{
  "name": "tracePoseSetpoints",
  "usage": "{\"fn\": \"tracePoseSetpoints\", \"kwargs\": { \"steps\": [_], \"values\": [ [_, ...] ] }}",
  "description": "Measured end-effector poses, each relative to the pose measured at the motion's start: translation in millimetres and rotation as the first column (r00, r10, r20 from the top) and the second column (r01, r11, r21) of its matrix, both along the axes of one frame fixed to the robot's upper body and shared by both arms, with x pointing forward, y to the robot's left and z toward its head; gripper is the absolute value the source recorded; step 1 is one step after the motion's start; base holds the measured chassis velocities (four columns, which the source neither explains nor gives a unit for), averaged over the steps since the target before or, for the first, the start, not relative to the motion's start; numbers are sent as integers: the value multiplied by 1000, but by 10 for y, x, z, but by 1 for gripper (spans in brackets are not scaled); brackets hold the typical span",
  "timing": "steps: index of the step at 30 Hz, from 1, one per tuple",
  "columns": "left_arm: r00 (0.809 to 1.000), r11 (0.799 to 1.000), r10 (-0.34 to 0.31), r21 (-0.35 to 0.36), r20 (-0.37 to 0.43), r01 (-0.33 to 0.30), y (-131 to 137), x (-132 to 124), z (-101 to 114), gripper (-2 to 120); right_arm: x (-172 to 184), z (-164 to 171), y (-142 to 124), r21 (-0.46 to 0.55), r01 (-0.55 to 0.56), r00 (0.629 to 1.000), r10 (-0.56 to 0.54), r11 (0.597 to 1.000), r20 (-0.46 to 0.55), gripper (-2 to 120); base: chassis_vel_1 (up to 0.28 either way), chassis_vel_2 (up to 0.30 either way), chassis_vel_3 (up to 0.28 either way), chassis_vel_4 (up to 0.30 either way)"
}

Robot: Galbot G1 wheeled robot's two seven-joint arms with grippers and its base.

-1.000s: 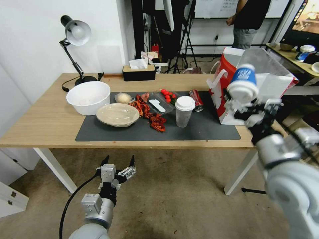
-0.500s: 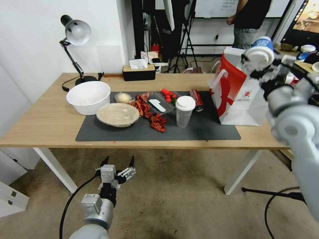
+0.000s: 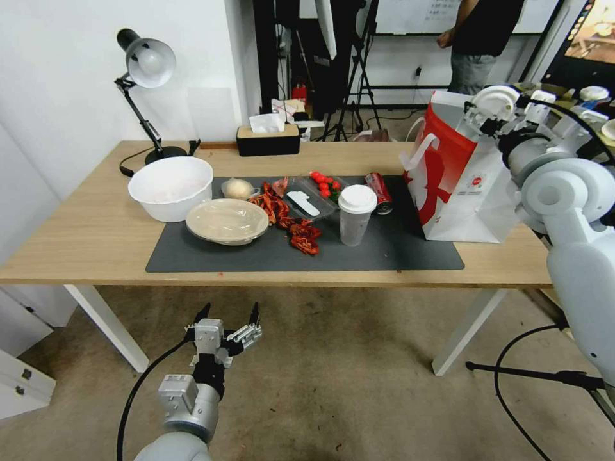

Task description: Pick up the trash from the table and place it into the takeout bag.

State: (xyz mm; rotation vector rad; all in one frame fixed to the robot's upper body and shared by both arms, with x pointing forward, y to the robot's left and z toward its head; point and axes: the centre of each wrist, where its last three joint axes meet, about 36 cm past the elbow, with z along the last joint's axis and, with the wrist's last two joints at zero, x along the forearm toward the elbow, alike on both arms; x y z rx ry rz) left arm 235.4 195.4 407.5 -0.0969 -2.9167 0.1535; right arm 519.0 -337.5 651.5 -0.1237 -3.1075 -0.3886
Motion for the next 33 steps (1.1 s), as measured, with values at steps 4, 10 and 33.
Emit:
{"fn": "tracePoseSetpoints", "kwargs": {
  "steps": [4,10,33],
  "values": [
    [1000,1000,1,0,0,-1,0,2,-1,100,2,-4,8,-6,2,1000,-2,1000,0,100,0,0,0,0],
    [1000,1000,0,0,-1,0,0,5,-3,100,3,-5,11,-10,3,1000,-3,1000,1,100,0,0,0,0],
    [1000,1000,0,-5,5,0,4,10,20,100,-457,-136,132,-199,-75,972,116,977,203,100,0,0,0,0]
  ]
}}
